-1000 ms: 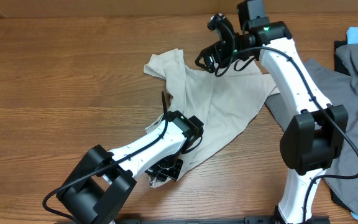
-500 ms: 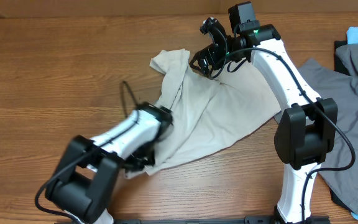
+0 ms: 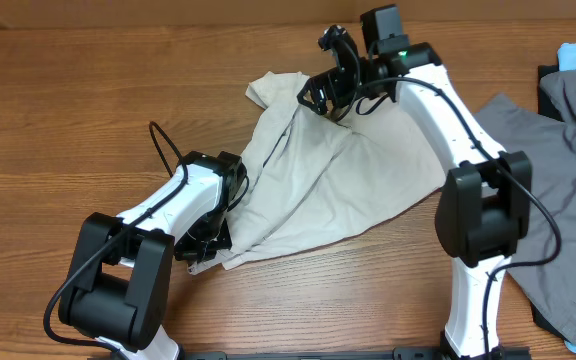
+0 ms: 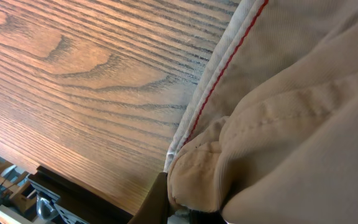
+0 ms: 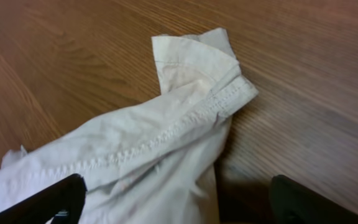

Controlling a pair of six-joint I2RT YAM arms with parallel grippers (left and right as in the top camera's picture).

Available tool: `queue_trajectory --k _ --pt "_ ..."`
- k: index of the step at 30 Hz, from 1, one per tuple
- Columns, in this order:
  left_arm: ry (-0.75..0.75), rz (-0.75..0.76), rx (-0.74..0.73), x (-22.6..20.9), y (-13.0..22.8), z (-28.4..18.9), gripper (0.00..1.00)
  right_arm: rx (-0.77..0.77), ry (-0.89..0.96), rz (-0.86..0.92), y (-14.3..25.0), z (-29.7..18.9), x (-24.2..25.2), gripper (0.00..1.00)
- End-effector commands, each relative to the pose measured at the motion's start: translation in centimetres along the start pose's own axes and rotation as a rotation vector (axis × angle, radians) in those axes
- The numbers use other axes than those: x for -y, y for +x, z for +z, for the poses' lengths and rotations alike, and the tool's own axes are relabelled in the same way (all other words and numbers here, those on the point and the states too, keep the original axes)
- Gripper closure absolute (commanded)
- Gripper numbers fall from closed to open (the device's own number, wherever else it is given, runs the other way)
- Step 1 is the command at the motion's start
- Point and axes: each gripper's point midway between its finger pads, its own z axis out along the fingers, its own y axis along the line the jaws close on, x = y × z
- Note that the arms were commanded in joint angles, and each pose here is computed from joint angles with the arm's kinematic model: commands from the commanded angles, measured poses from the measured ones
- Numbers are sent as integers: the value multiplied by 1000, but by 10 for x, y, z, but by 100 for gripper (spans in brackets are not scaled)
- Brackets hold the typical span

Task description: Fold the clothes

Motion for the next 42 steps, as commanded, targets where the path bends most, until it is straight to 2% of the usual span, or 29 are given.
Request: queue_trajectory --k 1,11,19,26,34,36,40,42 --pt "-12 -4 20 -1 -6 3 96 -12 -23 97 3 24 -1 5" --pt "-11 -4 21 -1 -7 3 96 38 -36 97 -9 42 -7 10" --pt "-12 -4 20 -2 -6 3 96 61 129 212 -12 49 16 12" --pt "-13 -3 19 -2 -6 3 96 130 142 292 -23 59 27 21" --pt "-13 -3 19 -2 -6 3 96 117 147 310 -16 71 33 21" --pt "-12 -3 19 -2 -6 3 96 133 158 315 -19 71 34 28" --pt "-13 -3 18 -2 -6 3 96 153 159 345 -23 70 35 60" --pt "-15 -2 16 -2 -5 3 96 154 158 344 -24 70 35 66"
